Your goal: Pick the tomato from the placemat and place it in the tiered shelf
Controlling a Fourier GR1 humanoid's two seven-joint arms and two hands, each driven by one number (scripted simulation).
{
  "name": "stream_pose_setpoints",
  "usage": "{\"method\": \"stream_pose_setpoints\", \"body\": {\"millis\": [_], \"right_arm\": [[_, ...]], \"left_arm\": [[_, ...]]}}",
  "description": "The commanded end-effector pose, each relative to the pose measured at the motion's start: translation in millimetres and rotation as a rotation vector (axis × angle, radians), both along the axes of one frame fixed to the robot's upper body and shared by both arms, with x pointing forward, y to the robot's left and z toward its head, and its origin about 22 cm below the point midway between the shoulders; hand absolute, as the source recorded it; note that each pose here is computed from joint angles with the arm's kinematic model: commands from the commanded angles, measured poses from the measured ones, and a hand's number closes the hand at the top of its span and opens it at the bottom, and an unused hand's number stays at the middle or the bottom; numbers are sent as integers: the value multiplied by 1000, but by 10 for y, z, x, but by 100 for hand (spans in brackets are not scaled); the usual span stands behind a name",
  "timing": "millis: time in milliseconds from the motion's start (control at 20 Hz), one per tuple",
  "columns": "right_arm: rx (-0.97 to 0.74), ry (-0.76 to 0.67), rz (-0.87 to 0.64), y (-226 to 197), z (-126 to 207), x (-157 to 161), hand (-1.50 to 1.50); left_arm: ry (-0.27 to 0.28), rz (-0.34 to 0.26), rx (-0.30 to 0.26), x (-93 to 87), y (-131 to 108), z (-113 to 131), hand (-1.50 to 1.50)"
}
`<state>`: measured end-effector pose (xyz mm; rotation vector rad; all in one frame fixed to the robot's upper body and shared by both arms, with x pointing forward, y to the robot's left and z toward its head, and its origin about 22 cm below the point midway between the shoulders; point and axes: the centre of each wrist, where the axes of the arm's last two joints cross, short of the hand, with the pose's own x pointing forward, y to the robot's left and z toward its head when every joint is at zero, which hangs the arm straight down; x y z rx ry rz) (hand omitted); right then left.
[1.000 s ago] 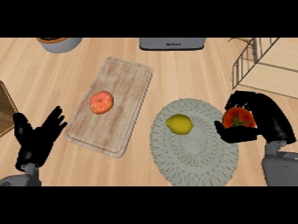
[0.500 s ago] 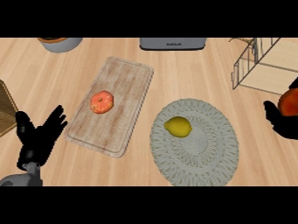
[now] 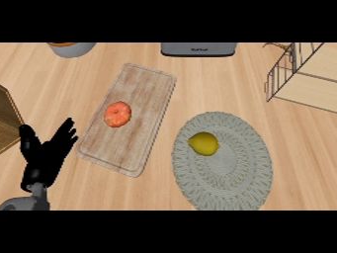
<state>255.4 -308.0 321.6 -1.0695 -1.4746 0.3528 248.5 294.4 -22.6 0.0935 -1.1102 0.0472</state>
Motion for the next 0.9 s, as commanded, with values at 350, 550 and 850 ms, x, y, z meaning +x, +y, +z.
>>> {"method": "stream_pose_setpoints", "body": {"millis": [350,550,850], "right_arm": [[24,-23,-72,-674,560,393,150],[22,20,-33,-822,517,650,150],[-65,87,-16,-1062,357,863,150]], "left_arm": [[-6,-1,-6,52,-48,-116,0],[-8,-11,-5,23,-195,-124,0],[-16,-5,-4,21,39,-24,0]]}}
